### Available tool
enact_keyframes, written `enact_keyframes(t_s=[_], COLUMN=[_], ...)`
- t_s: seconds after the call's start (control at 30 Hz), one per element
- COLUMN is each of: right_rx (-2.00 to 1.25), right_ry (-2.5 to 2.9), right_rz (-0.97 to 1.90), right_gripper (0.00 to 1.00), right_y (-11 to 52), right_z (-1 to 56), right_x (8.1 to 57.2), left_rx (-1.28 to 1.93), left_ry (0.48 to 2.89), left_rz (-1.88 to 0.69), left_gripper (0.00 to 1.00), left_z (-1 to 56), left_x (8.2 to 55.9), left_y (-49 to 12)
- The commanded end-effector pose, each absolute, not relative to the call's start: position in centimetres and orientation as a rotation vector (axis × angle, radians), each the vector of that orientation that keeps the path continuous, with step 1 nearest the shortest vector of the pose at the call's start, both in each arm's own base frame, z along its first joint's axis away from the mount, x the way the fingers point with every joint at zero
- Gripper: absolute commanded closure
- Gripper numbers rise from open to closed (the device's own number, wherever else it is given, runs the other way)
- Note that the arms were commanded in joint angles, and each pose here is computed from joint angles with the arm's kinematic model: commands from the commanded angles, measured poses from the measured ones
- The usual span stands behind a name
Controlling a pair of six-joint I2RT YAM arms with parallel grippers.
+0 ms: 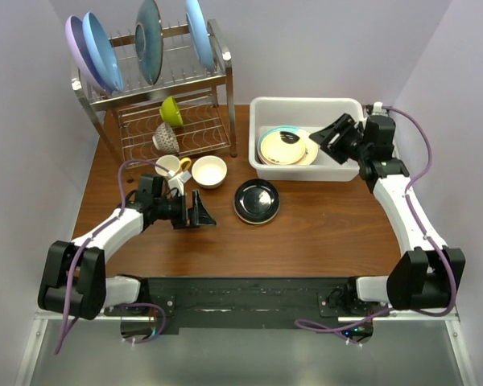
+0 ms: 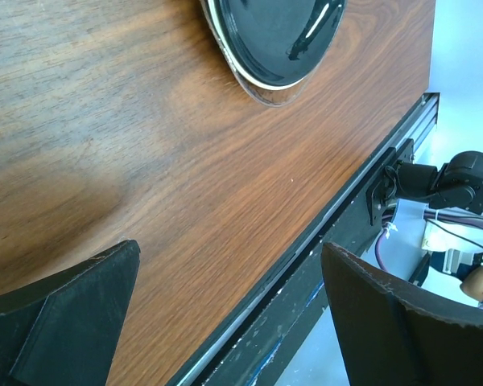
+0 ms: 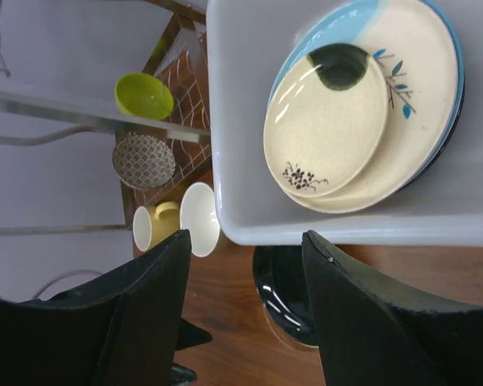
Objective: Place the plates into the plastic bin on the countertop
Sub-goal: Move the plate to the center of the board.
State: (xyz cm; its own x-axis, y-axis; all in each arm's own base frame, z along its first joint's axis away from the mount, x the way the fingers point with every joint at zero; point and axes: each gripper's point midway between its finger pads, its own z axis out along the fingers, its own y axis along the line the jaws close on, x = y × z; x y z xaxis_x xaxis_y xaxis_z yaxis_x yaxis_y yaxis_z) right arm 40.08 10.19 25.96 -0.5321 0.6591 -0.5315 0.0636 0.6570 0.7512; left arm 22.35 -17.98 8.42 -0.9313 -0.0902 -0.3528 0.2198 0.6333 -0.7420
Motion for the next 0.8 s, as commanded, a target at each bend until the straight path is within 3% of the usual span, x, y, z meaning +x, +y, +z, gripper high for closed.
enact_keyframes(t_s=[0.0, 0.33, 0.77], right_rx=[0.504, 0.400, 0.461], right_ry=[2.052, 2.174, 2.275], right_rz=[0.914, 0.898, 0.812], right_gripper=[0.39, 0.41, 0.47], right_y=[12.5, 17.4, 18.1], right_z=[25.3, 21.1, 14.5], right_x=[37.6, 33.4, 29.6], left_rx=[0.142, 0.152, 0.147], left_ry=[2.454, 2.424, 2.422], left_rz=[-1.223, -1.223, -1.214], left_gripper=[0.00, 0.00, 0.00], left_z=[9.4, 10.8, 11.8], left_x=[23.5, 25.1, 26.9], left_y=[-18.6, -19.0, -20.7])
